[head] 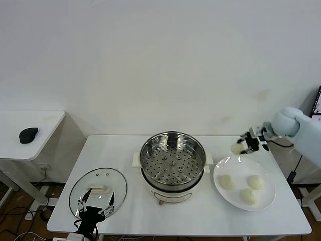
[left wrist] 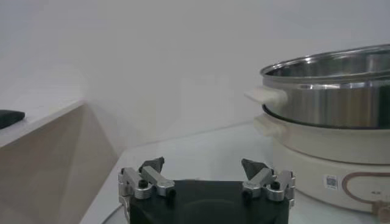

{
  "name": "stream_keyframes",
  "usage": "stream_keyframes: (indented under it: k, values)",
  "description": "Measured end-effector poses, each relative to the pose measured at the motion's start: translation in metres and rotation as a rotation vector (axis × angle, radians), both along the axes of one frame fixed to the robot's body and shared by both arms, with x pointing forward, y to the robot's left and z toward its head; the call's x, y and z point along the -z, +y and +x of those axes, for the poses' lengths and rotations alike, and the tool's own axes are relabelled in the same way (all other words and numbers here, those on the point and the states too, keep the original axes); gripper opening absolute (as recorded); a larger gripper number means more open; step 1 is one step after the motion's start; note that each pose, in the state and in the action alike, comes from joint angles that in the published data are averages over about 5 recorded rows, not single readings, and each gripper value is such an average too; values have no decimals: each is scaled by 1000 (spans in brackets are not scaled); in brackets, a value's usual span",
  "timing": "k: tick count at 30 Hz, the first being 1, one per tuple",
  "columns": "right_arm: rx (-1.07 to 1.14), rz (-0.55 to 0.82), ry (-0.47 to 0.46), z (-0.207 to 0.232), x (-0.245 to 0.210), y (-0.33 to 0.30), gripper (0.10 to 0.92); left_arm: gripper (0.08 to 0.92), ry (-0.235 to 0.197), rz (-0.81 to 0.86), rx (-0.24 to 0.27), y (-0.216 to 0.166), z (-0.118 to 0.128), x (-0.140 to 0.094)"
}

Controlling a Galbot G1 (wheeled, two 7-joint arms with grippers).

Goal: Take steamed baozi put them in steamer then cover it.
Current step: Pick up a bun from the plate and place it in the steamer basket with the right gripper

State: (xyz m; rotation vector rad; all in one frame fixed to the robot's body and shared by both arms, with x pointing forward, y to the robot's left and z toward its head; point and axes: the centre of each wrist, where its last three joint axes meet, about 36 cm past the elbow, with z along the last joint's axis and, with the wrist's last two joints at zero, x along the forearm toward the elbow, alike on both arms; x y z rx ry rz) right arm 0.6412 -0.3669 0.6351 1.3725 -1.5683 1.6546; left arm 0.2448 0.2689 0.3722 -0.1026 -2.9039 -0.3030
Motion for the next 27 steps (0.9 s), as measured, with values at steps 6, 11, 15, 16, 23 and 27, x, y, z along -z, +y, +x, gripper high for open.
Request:
stream_keyframes:
  k: [6, 11, 15, 16, 23, 27]
  values:
    - [-143, 30, -38, 11, -28, 59, 482, 823, 8, 1, 0, 4, 2, 1]
    - [-274, 25, -57, 18, -36, 107, 482, 823, 10, -1, 0, 7, 2, 0]
    - [-380, 7, -63, 21, -36, 145, 484, 823, 9, -4, -7, 10, 3, 0]
    - [-406, 1, -64, 22, -35, 154, 484, 823, 9, -5, -8, 10, 2, 0]
    - [-581, -61, -65, 28, -16, 204, 484, 823, 2, -9, -17, 12, 3, -2]
    - [-664, -107, -67, 31, -2, 218, 484, 823, -1, -8, -24, 14, 5, -2]
